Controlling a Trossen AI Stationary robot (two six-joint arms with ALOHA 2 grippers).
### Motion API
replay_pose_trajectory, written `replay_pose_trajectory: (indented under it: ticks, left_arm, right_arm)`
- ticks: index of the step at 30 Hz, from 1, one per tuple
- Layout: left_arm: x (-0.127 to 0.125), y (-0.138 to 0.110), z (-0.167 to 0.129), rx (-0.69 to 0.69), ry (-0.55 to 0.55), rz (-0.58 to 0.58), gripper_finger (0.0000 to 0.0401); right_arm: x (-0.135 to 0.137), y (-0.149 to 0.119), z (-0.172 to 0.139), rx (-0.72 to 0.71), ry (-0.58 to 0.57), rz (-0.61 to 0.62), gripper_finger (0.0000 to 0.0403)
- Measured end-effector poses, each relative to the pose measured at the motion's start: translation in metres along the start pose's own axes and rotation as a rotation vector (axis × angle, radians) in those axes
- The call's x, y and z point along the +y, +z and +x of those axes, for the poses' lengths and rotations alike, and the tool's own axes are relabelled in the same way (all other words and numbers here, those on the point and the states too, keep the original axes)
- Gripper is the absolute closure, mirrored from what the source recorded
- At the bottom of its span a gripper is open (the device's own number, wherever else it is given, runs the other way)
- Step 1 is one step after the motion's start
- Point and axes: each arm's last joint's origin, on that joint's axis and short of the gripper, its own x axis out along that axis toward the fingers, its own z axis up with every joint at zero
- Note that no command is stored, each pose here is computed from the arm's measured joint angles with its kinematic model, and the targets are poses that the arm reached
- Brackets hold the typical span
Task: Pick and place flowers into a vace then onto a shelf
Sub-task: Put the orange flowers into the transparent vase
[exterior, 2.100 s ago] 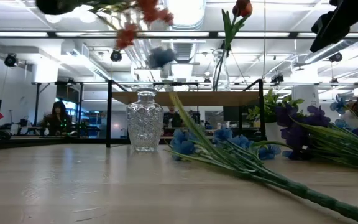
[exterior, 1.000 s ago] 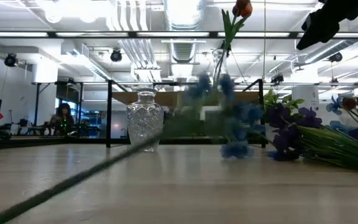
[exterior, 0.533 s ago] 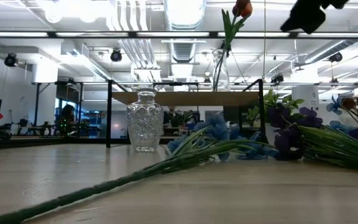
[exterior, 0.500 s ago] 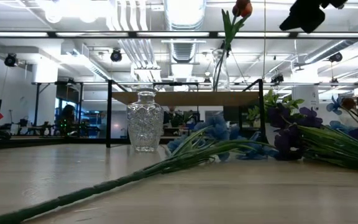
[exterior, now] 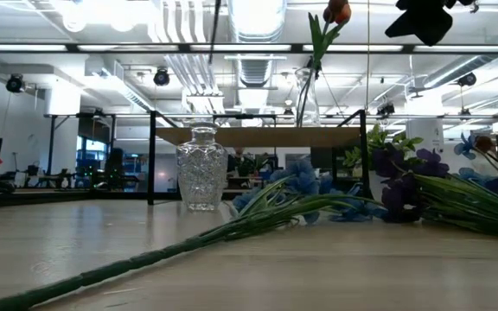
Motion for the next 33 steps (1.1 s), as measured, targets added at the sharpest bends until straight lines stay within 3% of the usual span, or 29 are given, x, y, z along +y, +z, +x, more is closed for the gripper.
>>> replay_pose_trajectory:
  ticks: [12,22,33]
  left_arm:
    - [0.030,-0.060,-0.021,-0.119,0.099,-0.101,0.0401]
    - [0.040,-0.079,-0.026,-0.091,0.127,-0.053,0.0401]
    - [0.050,-0.082,-0.018,-0.100,0.172,-0.047,0.0401]
  right_arm:
    - [0.003,0.004,0.001,-0.036,0.022,0.082,0.0183]
    - [0.005,0.009,0.000,-0.091,0.049,0.103,0.0183]
    - [0.006,0.012,0.000,-0.122,0.038,0.117,0.0184]
